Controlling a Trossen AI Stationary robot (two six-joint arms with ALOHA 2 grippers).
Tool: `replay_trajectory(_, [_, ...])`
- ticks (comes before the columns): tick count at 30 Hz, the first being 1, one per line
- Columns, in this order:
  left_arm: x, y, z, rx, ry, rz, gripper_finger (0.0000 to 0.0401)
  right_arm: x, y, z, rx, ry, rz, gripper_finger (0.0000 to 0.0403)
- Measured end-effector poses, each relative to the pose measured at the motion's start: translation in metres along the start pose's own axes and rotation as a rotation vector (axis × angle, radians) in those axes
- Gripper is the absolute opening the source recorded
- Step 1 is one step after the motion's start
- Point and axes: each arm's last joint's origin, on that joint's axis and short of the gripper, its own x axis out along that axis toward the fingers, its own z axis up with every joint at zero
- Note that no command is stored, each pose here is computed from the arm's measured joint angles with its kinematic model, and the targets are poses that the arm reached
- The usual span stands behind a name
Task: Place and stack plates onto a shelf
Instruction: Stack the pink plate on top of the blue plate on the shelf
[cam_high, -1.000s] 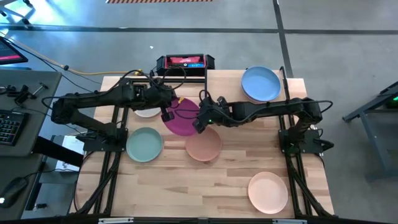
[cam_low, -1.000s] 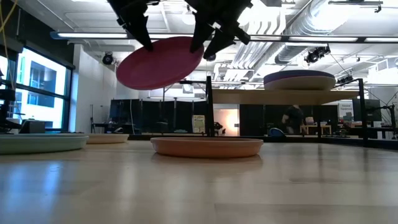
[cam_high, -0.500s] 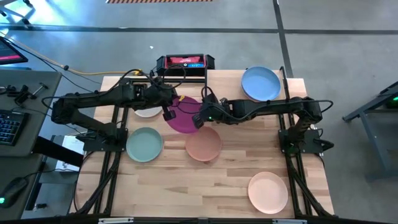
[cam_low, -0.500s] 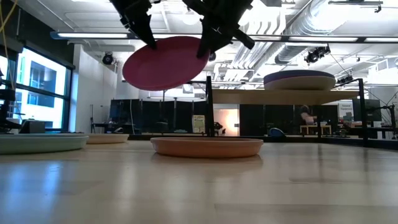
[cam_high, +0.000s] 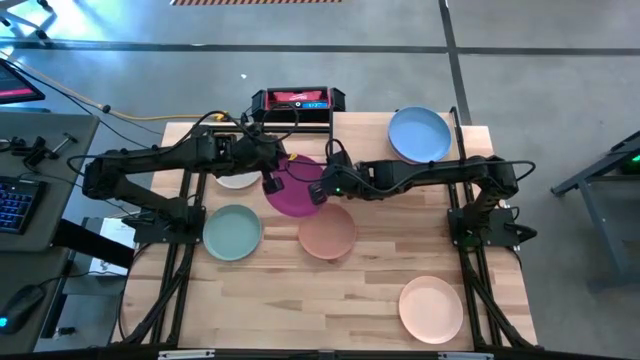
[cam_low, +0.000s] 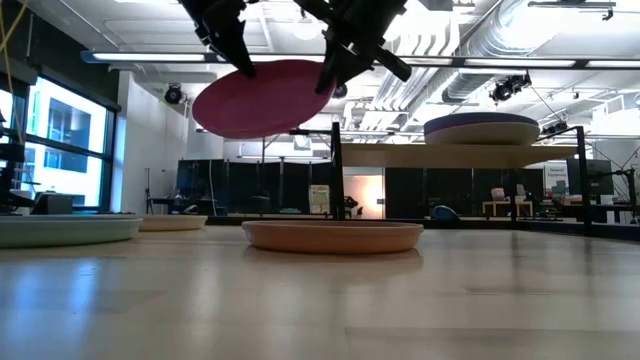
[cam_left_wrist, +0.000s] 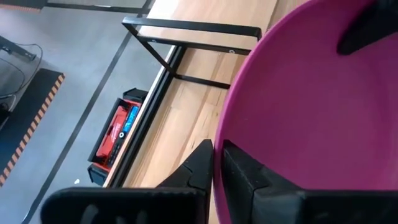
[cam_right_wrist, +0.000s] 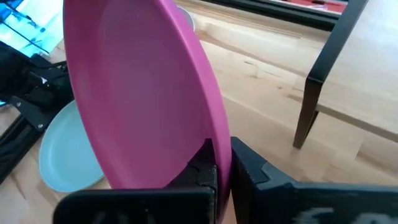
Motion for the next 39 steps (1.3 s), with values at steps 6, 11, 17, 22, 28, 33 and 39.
replay_trajectory(6, [0.000, -0.002, -0.001, -0.008, 0.004, -0.113, 0.0054, 0.000, -0.002, -0.002, 0.014, 0.024, -0.015, 0.0001])
replay_trajectory(11, [0.000, -0.002, 0.000, -0.024, -0.006, -0.140, 0.0087, -0.006, -0.005, -0.001, 0.032, 0.036, -0.031, 0.0000])
replay_trajectory(17, [-0.006, 0.004, 0.002, -0.048, -0.050, -0.116, 0.0115, -0.022, -0.011, 0.006, 0.037, 0.021, -0.040, 0.0000])
replay_trajectory(22, [-0.017, 0.010, 0.008, -0.087, -0.149, -0.104, 0.0122, -0.038, -0.021, 0.012, 0.047, 0.016, -0.072, 0.0000])
replay_trajectory(28, [-0.026, 0.015, 0.009, -0.050, -0.199, -0.071, 0.0122, -0.060, -0.037, 0.022, 0.052, 0.007, -0.114, 0.0000])
replay_trajectory(33, [-0.028, 0.017, 0.009, -0.018, -0.201, -0.028, 0.0122, -0.085, -0.056, 0.034, 0.098, -0.015, -0.138, 0.0000])
replay_trajectory(39, [-0.027, 0.019, 0.008, -0.016, -0.196, -0.008, 0.0120, -0.119, -0.080, 0.046, 0.127, -0.066, -0.158, 0.0000])
